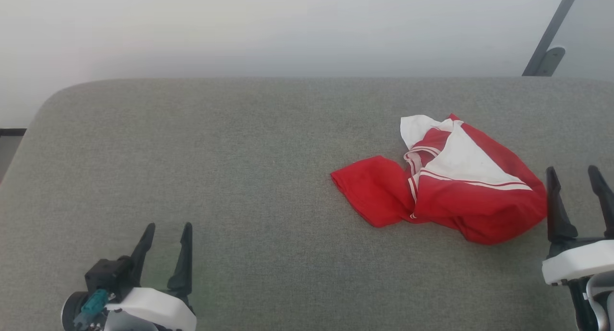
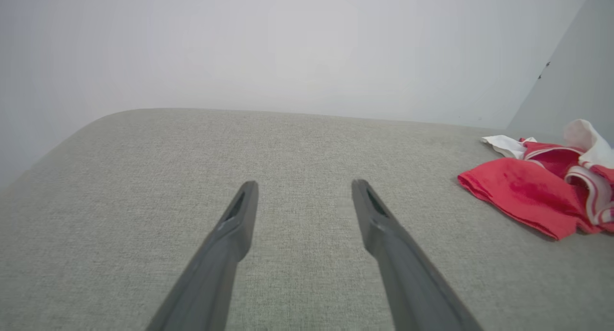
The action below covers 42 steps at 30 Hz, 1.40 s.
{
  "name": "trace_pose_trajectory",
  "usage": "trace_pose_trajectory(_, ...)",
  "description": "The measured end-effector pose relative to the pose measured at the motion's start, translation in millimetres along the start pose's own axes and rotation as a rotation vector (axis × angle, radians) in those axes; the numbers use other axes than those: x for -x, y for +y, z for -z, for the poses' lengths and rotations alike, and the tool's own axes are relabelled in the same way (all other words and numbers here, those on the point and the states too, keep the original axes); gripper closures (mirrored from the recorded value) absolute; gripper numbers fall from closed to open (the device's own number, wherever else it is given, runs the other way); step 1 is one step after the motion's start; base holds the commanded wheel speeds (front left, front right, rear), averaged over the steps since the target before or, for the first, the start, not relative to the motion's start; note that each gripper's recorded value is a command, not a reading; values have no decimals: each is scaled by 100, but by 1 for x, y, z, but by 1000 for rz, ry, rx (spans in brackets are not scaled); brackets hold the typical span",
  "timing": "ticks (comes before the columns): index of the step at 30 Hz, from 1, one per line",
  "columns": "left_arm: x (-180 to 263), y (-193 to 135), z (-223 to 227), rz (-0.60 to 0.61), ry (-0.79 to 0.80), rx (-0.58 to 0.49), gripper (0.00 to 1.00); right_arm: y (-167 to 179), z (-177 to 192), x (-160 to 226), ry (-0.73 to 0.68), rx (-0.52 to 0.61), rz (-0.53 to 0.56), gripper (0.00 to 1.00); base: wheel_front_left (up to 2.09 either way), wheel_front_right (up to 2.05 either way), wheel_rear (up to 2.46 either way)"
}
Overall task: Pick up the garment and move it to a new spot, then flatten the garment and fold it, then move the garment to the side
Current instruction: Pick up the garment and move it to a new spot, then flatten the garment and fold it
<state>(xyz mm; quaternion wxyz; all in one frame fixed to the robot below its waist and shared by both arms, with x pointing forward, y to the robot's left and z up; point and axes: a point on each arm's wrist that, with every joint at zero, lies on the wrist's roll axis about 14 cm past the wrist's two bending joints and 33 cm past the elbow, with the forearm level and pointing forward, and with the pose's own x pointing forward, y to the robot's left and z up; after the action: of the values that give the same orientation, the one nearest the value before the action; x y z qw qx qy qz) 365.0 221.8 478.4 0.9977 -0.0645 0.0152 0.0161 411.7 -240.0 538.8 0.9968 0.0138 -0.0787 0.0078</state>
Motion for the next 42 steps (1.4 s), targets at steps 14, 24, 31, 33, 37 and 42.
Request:
trace_pose_trajectory(14, -7, -9, 3, 14, -11, 5, 0, 1, 23, -4, 107, 25, -36, 0, 0, 0, 0)
trace_pose_trajectory(24, -26, -31, 30, 38, 52, 40, 0, 31, 61, -60, 527, 128, -309, 0, 0, 0, 0)
trace_pose_trajectory(31, -33, -25, 44, 7, 88, 55, 0, 39, 102, -60, 813, 183, -439, 0, 0, 0, 0)
trace_pose_trajectory(33, -35, -23, 48, -1, 96, 54, 0, 41, 113, -59, 869, 189, -463, 0, 0, 0, 0)
trace_pose_trajectory(37, -37, -21, 55, -7, 117, 54, 0, 44, 126, -61, 919, 195, -492, 0, 0, 0, 0)
trace_pose_trajectory(42, -43, -27, 63, -3, 134, 83, 0, 46, 141, -70, 950, 211, -512, 0, 0, 0, 0)
